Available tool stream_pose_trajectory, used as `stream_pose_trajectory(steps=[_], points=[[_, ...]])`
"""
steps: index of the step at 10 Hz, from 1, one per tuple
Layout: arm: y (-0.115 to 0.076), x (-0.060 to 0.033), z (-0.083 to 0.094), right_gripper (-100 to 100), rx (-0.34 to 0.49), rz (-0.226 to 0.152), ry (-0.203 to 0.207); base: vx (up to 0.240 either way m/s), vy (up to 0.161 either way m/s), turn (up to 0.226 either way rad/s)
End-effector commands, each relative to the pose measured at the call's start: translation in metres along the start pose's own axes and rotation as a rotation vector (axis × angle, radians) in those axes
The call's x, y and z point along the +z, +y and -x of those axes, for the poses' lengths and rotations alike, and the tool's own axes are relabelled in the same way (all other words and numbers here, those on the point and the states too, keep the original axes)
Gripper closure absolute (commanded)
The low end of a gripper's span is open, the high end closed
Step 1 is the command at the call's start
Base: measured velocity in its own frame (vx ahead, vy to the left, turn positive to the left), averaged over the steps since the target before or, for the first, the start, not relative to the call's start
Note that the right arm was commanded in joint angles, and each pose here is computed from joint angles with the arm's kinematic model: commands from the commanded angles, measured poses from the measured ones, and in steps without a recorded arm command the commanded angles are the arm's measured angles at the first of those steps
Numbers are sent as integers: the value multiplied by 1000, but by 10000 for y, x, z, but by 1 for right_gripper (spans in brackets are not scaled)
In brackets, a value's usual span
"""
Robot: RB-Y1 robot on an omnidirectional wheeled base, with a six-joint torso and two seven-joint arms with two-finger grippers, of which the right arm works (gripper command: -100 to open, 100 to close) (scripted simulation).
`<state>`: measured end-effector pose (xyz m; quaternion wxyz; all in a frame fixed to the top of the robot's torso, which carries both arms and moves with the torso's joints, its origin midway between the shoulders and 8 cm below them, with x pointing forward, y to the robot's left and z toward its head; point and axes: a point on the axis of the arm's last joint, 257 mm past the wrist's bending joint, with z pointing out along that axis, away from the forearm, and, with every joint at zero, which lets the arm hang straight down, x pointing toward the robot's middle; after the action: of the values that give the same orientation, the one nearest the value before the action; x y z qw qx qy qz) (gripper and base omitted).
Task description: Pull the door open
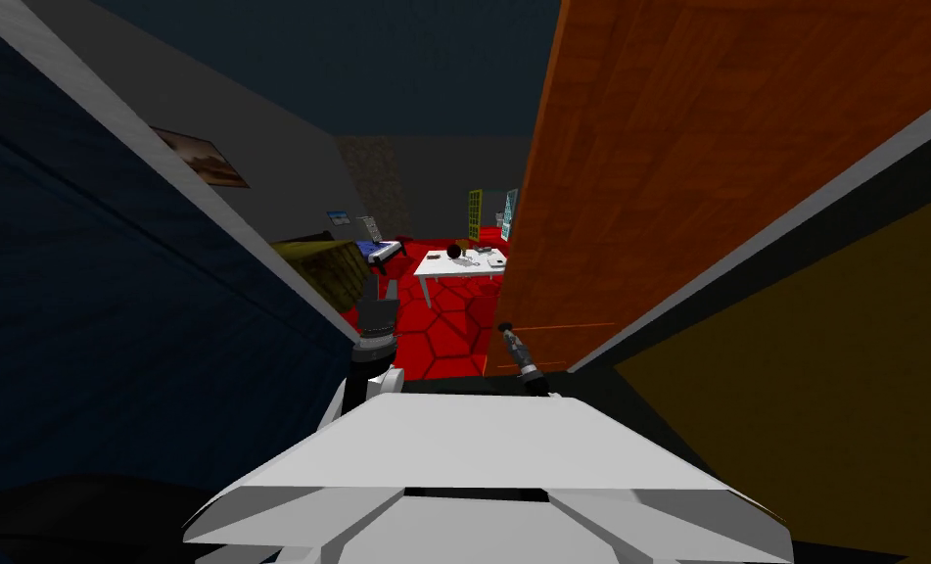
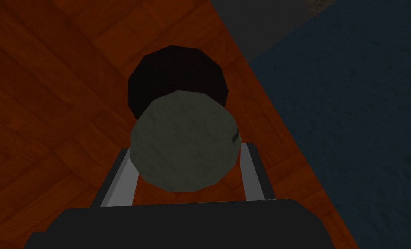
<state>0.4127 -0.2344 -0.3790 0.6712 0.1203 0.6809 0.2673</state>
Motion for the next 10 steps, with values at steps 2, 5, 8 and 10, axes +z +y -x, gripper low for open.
stream_pose_trajectory(steps=[2, 5, 8, 10], points=[[37, 17, 27, 100, 95, 1, -17, -39, -29, 122], [-5, 3, 70, 100, 196, -14, -36, -51, -32, 118], [-54, -16, 115, 100, 300, -30, -58, -60, -25, 134], [-79, -26, 136, 100, 360, -38, -70, -51, -19, 99]])
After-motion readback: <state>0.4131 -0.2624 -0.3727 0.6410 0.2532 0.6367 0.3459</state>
